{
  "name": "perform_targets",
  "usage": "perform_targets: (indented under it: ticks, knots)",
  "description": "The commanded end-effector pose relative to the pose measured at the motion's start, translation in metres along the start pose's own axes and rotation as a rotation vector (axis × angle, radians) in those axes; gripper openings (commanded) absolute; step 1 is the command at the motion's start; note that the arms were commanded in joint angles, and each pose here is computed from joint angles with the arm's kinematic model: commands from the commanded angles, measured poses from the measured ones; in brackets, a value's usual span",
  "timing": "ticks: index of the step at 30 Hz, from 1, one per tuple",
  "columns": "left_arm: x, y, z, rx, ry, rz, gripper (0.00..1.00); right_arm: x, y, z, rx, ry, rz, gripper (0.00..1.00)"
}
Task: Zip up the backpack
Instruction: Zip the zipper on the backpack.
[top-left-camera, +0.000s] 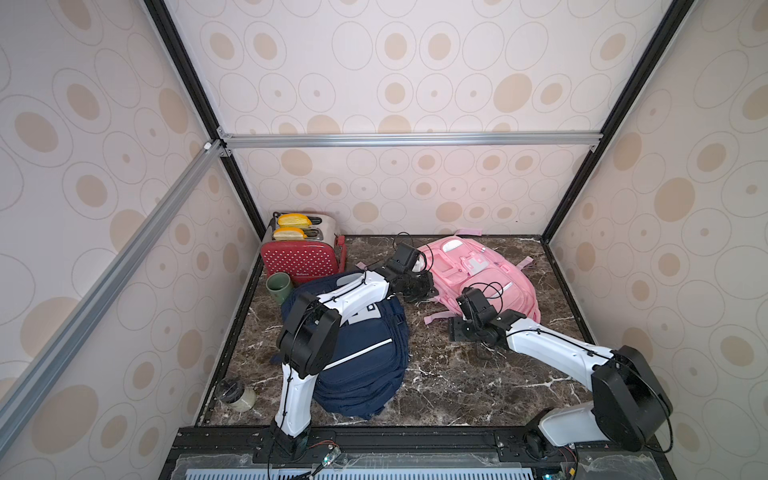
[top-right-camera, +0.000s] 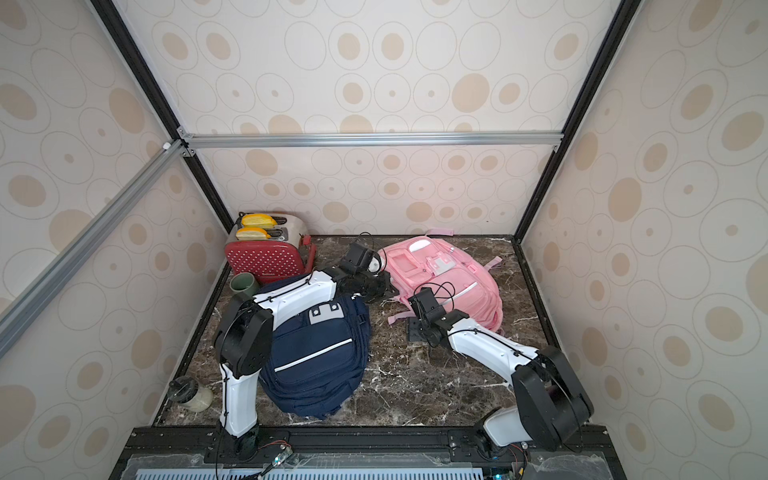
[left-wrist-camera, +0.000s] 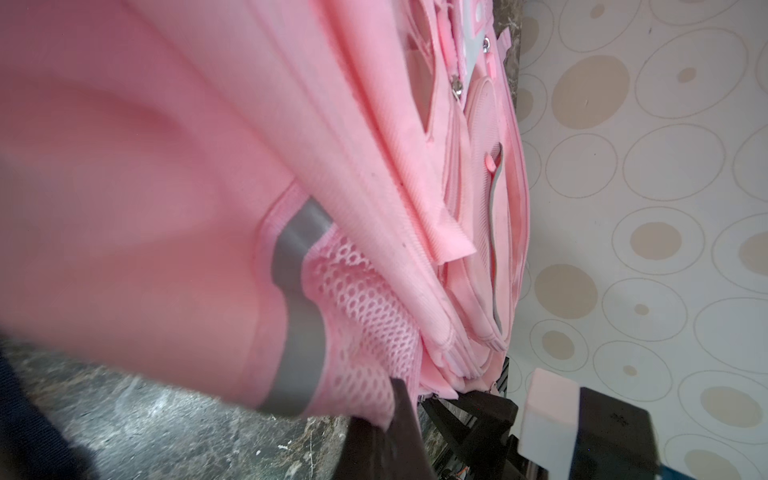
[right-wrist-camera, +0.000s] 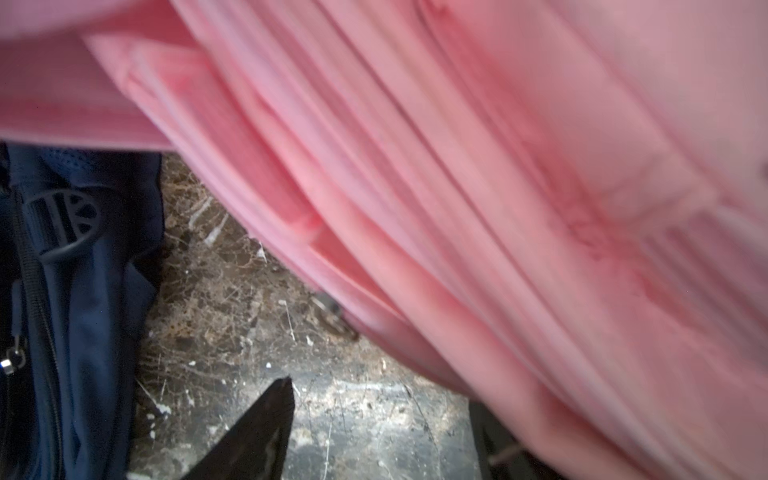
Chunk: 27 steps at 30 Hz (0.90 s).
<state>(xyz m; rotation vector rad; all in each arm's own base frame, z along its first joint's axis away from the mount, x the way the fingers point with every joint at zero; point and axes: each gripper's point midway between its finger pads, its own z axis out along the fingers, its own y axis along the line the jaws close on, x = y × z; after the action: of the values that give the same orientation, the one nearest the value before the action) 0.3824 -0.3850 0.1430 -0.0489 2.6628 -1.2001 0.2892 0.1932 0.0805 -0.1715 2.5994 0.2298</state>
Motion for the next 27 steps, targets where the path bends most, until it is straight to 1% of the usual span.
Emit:
perform_targets:
  ticks: [1, 6, 10, 16, 18, 21, 27]
  knots:
    - [0.005, -0.046, -0.026, 0.129, 0.007, 0.030, 0.00, -0.035, 0.009, -0.003, -0.003, -0.111, -0.002, 0.72]
    - [0.008, -0.046, -0.027, 0.132, 0.015, 0.029, 0.00, -0.045, 0.005, -0.006, 0.025, -0.158, 0.019, 0.72]
    - [0.010, -0.047, -0.026, 0.142, 0.030, 0.021, 0.00, -0.046, -0.007, -0.001, 0.084, -0.150, 0.011, 0.72]
    - [0.013, -0.050, -0.029, 0.155, 0.037, 0.023, 0.00, -0.059, -0.008, 0.005, 0.066, -0.235, -0.001, 0.65]
    - [0.014, -0.049, -0.029, 0.154, 0.042, 0.020, 0.00, -0.064, -0.010, 0.006, 0.040, -0.257, 0.015, 0.60]
    - [0.014, -0.049, -0.027, 0.161, 0.044, 0.012, 0.00, -0.072, -0.011, 0.004, 0.021, -0.289, 0.030, 0.48]
    - [0.014, -0.052, -0.028, 0.177, 0.047, 0.005, 0.00, -0.077, -0.015, 0.008, 0.023, -0.295, 0.009, 0.29]
